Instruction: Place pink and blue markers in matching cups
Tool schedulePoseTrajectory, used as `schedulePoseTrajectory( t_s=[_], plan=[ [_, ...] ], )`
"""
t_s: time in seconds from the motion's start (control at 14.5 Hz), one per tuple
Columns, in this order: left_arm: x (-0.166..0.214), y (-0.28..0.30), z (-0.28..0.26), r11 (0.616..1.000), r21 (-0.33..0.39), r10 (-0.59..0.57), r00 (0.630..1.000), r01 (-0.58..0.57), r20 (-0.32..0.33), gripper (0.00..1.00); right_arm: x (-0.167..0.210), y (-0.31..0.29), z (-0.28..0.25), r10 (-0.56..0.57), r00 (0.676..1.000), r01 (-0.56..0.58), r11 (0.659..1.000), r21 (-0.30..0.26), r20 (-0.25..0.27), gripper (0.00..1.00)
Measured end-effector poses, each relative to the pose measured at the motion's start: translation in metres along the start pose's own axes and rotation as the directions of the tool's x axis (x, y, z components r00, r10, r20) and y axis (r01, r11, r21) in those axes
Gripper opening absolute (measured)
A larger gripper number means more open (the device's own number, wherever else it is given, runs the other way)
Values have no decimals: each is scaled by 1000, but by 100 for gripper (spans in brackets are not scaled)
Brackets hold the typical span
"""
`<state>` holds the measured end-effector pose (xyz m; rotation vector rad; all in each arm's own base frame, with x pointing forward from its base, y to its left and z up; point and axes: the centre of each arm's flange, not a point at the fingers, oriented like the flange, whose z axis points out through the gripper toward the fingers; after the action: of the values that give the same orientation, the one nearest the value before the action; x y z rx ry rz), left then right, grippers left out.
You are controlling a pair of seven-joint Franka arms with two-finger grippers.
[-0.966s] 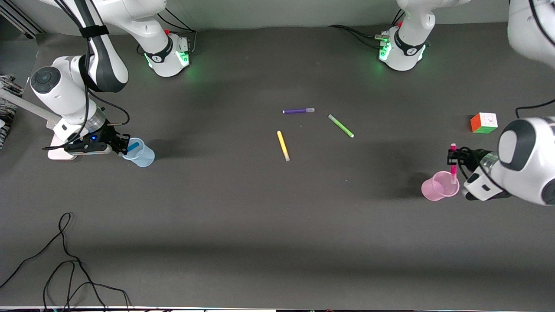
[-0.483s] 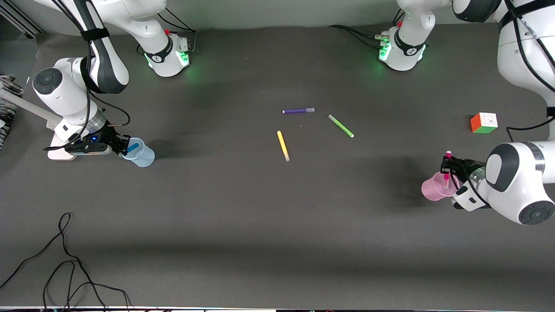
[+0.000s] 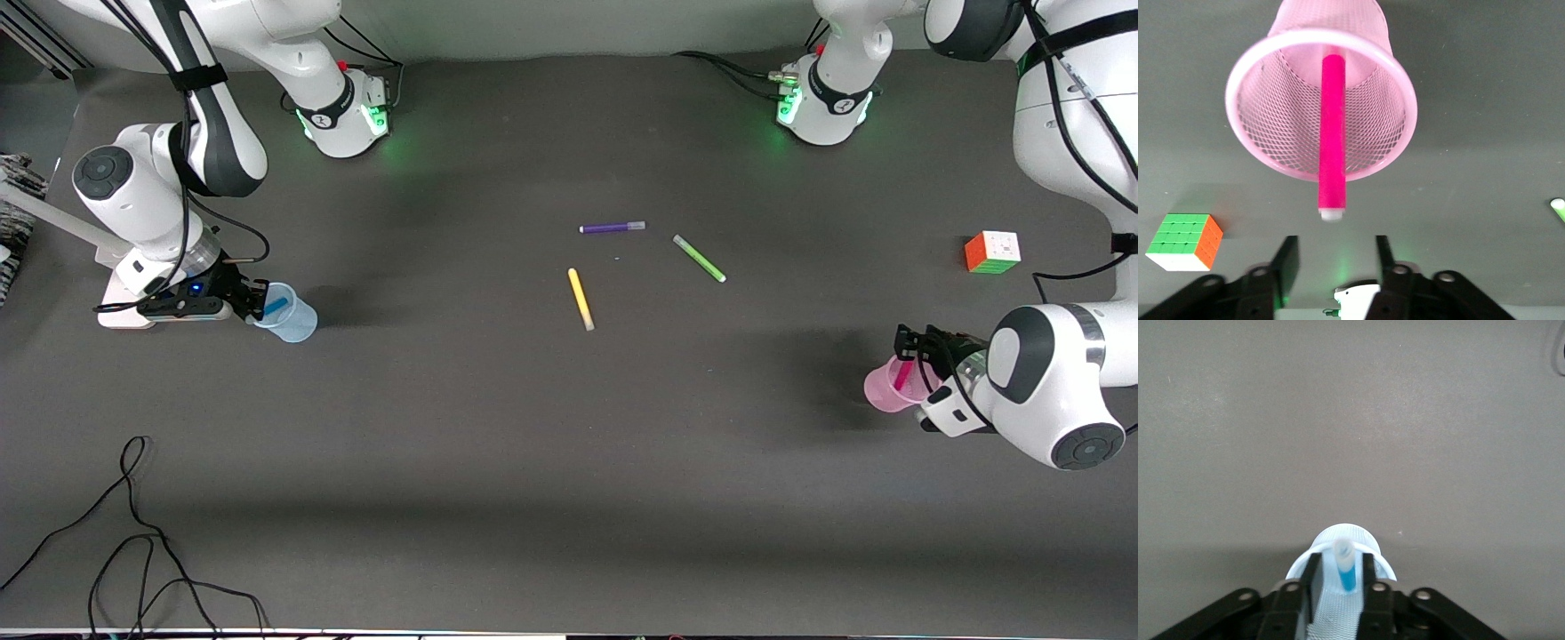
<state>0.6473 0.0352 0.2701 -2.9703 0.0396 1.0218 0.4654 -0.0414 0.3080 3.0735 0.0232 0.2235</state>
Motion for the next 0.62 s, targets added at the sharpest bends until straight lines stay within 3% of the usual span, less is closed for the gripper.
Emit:
schedulePoseTrajectory(
  t_s=[0.28, 0.41, 0.48, 0.62],
  plan=[
    [-23, -4, -44, 1000, 2, -4, 998, 4, -63, 100, 1, 0, -2, 1, 1000, -1, 1000, 0, -3, 74],
    [-53, -4, -84, 1000, 8, -7, 990, 9, -138, 100, 4, 1, -7, 2, 1000, -2, 1000, 0, 7, 95],
    [-73, -3, -105, 1000, 12, -9, 984, 11, -180, 100, 7, 3, -13, 4, 1000, -4, 1000, 0, 10, 100],
    [-113, -2, -142, 1000, 18, -10, 967, 15, -256, 100, 15, 5, -30, 7, 1000, -7, 1000, 1, 4, 100]
  ],
)
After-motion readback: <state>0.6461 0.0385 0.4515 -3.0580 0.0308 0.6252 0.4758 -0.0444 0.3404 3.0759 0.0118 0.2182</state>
